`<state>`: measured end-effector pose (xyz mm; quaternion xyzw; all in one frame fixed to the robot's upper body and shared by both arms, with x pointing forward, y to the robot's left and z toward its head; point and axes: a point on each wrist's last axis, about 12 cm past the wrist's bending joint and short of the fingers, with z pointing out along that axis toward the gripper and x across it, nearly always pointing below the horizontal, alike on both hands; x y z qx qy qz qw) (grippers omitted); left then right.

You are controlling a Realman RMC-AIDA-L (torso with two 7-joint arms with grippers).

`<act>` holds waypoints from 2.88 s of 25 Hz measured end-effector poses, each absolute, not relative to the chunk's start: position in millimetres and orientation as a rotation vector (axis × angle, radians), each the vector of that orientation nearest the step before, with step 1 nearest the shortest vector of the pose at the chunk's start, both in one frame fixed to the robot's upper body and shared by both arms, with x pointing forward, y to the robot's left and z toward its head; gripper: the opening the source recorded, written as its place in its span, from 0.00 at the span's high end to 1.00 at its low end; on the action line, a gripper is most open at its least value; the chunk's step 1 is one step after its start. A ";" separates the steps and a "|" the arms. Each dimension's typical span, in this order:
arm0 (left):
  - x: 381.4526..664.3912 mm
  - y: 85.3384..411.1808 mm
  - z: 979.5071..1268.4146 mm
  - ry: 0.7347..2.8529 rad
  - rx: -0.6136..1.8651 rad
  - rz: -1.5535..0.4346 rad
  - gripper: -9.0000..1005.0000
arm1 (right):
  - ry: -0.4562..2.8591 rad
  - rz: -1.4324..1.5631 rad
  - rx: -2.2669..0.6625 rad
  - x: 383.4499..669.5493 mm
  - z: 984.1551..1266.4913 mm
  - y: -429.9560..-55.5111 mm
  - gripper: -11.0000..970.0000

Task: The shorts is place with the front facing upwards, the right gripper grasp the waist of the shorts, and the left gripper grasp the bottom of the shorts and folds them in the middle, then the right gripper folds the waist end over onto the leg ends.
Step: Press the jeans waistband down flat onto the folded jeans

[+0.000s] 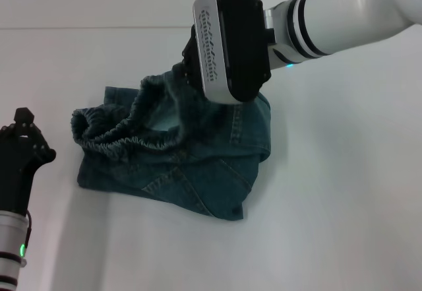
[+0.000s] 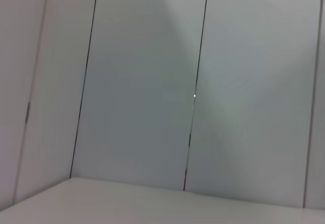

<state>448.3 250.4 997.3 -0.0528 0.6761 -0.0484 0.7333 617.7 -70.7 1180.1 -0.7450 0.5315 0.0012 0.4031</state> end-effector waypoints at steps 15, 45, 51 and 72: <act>439.2 254.8 1000.0 1.440 -0.107 -0.150 0.99 | 1.435 -0.014 -1.589 636.6 1196.5 -79.2 0.96; 570.8 281.5 1115.2 1.757 0.712 -0.844 0.73 | 1.786 0.285 -0.629 587.8 1149.6 -269.8 0.92; 581.0 268.6 1147.1 1.907 0.846 -0.847 0.37 | 1.753 0.331 -0.699 578.7 1140.3 -273.4 0.91; 600.4 187.7 1216.6 2.288 0.987 -0.642 0.06 | 1.758 0.727 -0.944 527.5 1108.2 -287.6 0.57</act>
